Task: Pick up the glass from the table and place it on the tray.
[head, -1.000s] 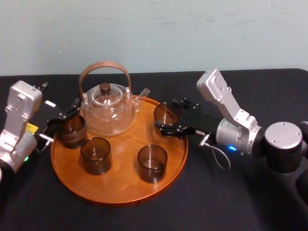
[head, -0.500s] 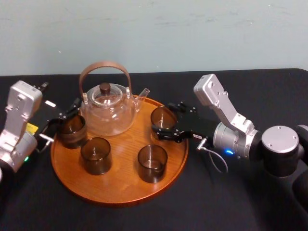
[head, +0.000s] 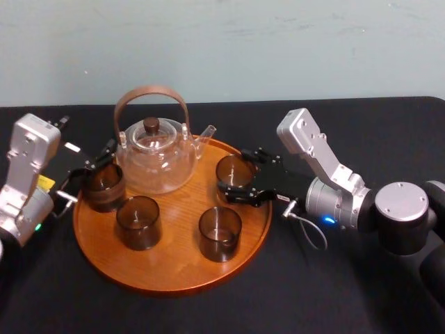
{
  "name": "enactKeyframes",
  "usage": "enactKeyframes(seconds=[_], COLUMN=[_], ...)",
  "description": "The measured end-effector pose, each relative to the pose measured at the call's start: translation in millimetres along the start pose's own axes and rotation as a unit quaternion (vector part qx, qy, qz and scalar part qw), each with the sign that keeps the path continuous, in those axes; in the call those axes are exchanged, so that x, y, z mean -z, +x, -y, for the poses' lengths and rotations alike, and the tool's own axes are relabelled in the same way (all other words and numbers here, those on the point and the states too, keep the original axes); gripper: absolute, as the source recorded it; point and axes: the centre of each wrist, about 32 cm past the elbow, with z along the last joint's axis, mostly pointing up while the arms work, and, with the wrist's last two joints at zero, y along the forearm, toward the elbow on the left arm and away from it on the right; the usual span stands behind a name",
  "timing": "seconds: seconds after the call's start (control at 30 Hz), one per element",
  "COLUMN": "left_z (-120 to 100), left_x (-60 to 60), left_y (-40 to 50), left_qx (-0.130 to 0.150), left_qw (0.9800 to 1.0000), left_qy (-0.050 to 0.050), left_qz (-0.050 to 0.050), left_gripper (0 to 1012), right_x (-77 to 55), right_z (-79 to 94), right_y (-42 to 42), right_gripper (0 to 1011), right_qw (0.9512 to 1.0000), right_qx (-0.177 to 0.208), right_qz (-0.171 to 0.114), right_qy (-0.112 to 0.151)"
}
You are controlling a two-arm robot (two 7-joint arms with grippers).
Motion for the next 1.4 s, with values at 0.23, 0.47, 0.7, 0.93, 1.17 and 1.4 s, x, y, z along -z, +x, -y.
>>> enactKeyframes(seconds=[0.23,0.47,0.7,0.93,1.17,1.4], left_z=[0,0,0,0,0,0], left_x=[0.0,0.0,0.0,0.0,0.0,0.0], left_y=[0.0,0.0,0.0,0.0,0.0,0.0], left_qx=[0.000,0.000,0.000,0.000,0.000,0.000], left_qw=[1.0000,1.0000,1.0000,1.0000,1.0000,1.0000], left_qy=[0.000,0.000,0.000,0.000,0.000,0.000], left_qz=[0.000,0.000,0.000,0.000,0.000,0.000], left_gripper=[1002,1001,1002,1001,1001,1001], right_x=[0.0,-0.1,-2.1,-10.8,-11.3,5.4], right_z=[0.1,0.3,2.3,18.6,42.3,77.7], right_y=[0.1,0.4,2.4,7.5,13.1,25.1], right_gripper=[935,1002,1002,1003,1003,1002], right_qw=[1.0000,1.0000,1.0000,0.9987,0.9958,0.9919], right_qx=[0.000,0.001,0.002,0.010,0.022,0.067], right_qz=[0.000,0.000,-0.001,0.001,0.008,0.007], right_qy=[0.000,0.000,0.006,0.051,0.088,0.108])
